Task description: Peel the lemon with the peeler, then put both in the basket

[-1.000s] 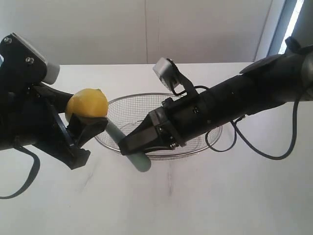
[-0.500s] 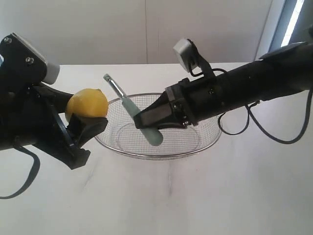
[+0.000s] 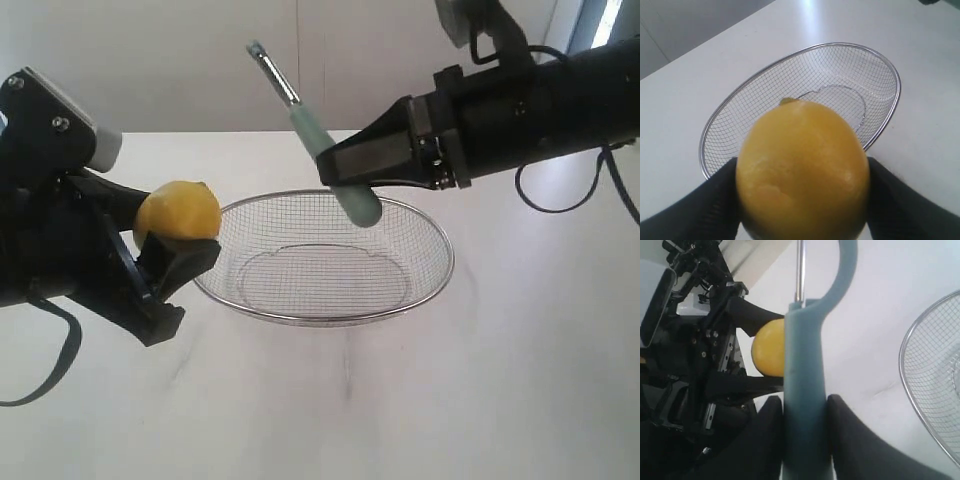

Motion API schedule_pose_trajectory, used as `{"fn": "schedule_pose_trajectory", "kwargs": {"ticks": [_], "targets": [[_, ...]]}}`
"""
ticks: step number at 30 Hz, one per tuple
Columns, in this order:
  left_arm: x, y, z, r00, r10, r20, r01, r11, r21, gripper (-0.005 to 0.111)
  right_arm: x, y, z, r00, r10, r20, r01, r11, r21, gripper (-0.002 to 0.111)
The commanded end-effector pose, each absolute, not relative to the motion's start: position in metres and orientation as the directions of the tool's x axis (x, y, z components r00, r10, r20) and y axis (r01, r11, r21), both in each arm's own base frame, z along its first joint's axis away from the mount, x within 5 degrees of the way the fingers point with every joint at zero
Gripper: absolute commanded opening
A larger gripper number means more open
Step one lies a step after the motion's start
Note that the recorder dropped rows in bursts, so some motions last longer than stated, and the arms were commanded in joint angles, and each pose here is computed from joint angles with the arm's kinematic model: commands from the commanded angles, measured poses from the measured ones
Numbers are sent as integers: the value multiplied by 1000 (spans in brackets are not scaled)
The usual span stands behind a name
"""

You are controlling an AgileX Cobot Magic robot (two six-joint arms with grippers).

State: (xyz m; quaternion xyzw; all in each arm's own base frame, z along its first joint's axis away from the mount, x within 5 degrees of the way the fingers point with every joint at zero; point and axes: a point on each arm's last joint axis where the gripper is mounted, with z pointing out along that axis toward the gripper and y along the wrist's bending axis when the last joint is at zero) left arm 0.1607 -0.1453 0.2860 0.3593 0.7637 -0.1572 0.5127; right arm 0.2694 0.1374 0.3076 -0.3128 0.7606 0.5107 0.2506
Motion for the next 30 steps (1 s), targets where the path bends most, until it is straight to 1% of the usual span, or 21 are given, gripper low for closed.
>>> {"fn": "schedule_pose_trajectory", "kwargs": {"ticks": [1,5,9,14,21,25,30], "targets": [[159,-146,287,-214,371,-904,710,694,116,0,266,133,305,-656,-271,-705,-753,295,588,3],[159,-146,287,-216,369,-904,710,695,114,0,271,131,292,-668,-279,-690,-738,365,568,3],[159,-146,287,-216,369,-904,710,695,114,0,274,132,271,-723,-265,-638,-686,383,618,3],[159,-146,287,-218,367,-904,709,696,112,0,280,140,253,-788,-232,-570,-615,335,714,3],[159,-146,287,-221,364,-905,708,698,108,0,275,167,230,-804,-313,-505,-588,294,754,3],[159,-146,287,-221,364,-905,708,698,108,0,268,181,222,-800,-358,-482,-583,268,767,3],[159,-146,287,-221,364,-905,708,698,108,0,261,190,224,-794,-379,-475,-576,219,788,3]]}}
